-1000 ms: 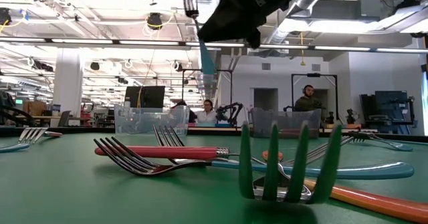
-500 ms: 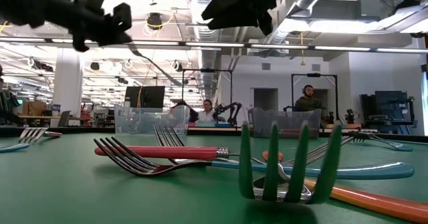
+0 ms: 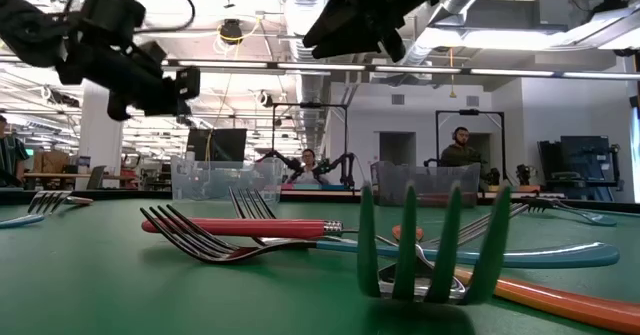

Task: Sort silverware by color (type)
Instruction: Put the black fork into the transparent bin

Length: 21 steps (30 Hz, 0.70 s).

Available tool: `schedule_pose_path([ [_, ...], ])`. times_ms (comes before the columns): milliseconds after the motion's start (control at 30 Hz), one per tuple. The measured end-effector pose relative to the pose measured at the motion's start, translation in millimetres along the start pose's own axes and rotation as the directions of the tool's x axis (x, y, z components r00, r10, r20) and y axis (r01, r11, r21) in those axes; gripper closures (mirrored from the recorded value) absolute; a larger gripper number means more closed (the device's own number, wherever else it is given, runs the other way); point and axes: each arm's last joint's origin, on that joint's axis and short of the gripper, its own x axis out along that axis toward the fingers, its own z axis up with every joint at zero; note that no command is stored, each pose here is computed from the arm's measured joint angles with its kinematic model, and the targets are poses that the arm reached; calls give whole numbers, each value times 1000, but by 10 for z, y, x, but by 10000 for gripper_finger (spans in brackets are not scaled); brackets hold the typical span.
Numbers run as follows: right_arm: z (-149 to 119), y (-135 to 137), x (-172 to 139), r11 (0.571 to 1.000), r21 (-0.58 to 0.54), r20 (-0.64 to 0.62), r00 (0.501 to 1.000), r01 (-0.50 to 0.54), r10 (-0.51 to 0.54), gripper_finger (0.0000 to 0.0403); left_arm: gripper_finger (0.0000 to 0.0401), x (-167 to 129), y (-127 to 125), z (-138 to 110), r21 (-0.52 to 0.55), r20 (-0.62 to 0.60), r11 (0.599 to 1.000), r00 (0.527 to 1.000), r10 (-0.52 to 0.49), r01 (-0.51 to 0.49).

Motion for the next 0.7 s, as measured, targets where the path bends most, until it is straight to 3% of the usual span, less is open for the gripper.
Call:
schedule_pose_path([
  [67, -1, -9, 4, 1000, -2, -3, 1000, 4, -4, 267, 390, 51, 20, -57, 20, -36, 1000, 999, 18, -17],
  [167, -35, 11, -10, 998, -59, -28, 1000, -1, -1, 269, 365, 114, 28, -141, 38, -112, 998, 993, -38, 43],
  [400, -159, 79, -122, 990, -142, -112, 993, 20, -37, 278, 276, 170, 42, -290, 90, -245, 988, 965, -98, 123],
  [567, -124, 109, -330, 992, -122, -130, 991, 16, -32, 285, 241, 129, -10, -150, 64, -214, 967, 950, -229, 247],
  [700, -44, 145, -584, 993, -116, -97, 995, 17, -29, 287, 231, 111, -59, 77, 150, -234, 955, 948, -216, 254],
])
